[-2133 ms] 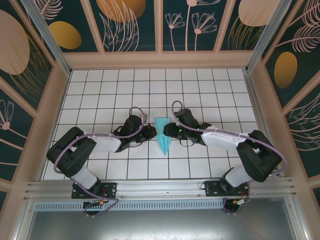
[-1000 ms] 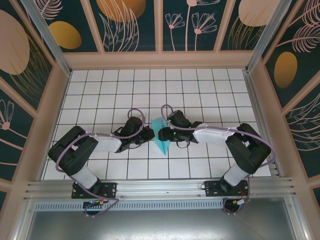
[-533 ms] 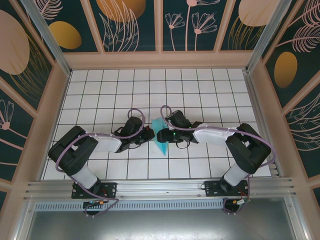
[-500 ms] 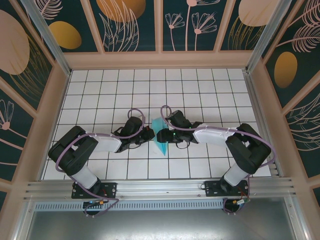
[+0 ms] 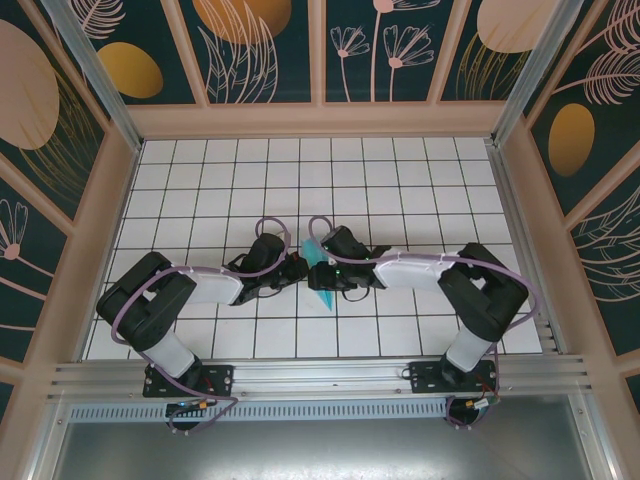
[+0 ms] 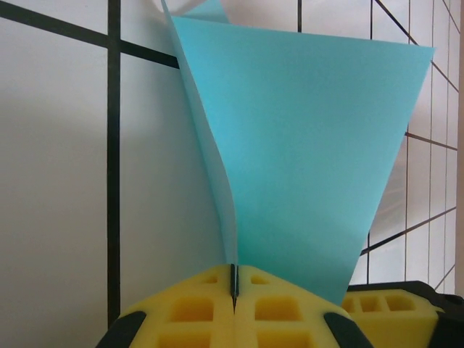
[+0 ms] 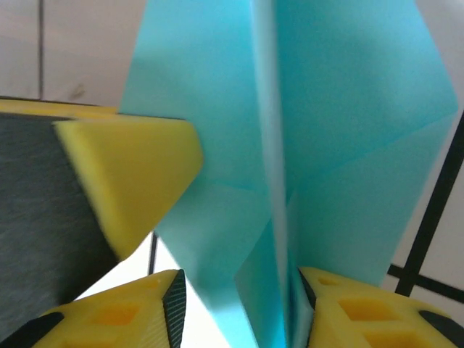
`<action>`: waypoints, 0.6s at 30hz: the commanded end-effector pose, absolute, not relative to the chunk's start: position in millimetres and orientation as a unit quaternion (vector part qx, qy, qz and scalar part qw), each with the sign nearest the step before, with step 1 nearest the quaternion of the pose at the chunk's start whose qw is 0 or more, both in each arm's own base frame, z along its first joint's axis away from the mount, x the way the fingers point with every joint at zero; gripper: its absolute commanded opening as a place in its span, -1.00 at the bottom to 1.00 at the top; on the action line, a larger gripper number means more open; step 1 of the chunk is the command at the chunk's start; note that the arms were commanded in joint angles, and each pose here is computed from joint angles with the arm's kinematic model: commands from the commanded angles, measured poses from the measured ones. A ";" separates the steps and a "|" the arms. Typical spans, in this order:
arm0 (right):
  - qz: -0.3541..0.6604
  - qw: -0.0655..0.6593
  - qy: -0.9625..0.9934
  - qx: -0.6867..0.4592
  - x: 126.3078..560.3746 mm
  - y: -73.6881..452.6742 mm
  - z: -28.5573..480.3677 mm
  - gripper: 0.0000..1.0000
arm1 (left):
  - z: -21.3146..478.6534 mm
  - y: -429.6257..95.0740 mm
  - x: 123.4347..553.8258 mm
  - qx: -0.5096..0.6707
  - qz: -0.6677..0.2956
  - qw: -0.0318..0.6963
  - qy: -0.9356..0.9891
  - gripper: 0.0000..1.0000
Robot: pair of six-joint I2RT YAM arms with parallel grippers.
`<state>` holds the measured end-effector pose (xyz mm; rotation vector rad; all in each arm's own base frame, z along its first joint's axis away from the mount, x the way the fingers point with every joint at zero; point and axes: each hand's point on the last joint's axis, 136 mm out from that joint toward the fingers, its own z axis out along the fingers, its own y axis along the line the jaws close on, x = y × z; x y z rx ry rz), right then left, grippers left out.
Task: Fold a paper plane with a square sheet of paper (pick it up from the middle)
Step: Move the paper plane to the center of the table.
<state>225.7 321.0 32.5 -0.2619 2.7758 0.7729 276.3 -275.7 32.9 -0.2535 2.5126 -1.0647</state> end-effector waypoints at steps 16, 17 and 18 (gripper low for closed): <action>0.190 0.131 0.971 -0.070 234.6 313.8 13.1 -0.42 | 34.0 -279.6 272.0 -0.076 -0.384 0.195 0.899 -1.00; 0.184 0.132 0.972 -0.068 235.0 312.6 12.4 -0.49 | 34.9 -278.8 272.6 -0.078 -0.381 0.195 0.900 -1.00; 0.180 0.135 0.972 -0.066 236.2 311.2 12.5 -0.55 | 36.0 -278.4 273.1 -0.078 -0.379 0.196 0.901 -0.94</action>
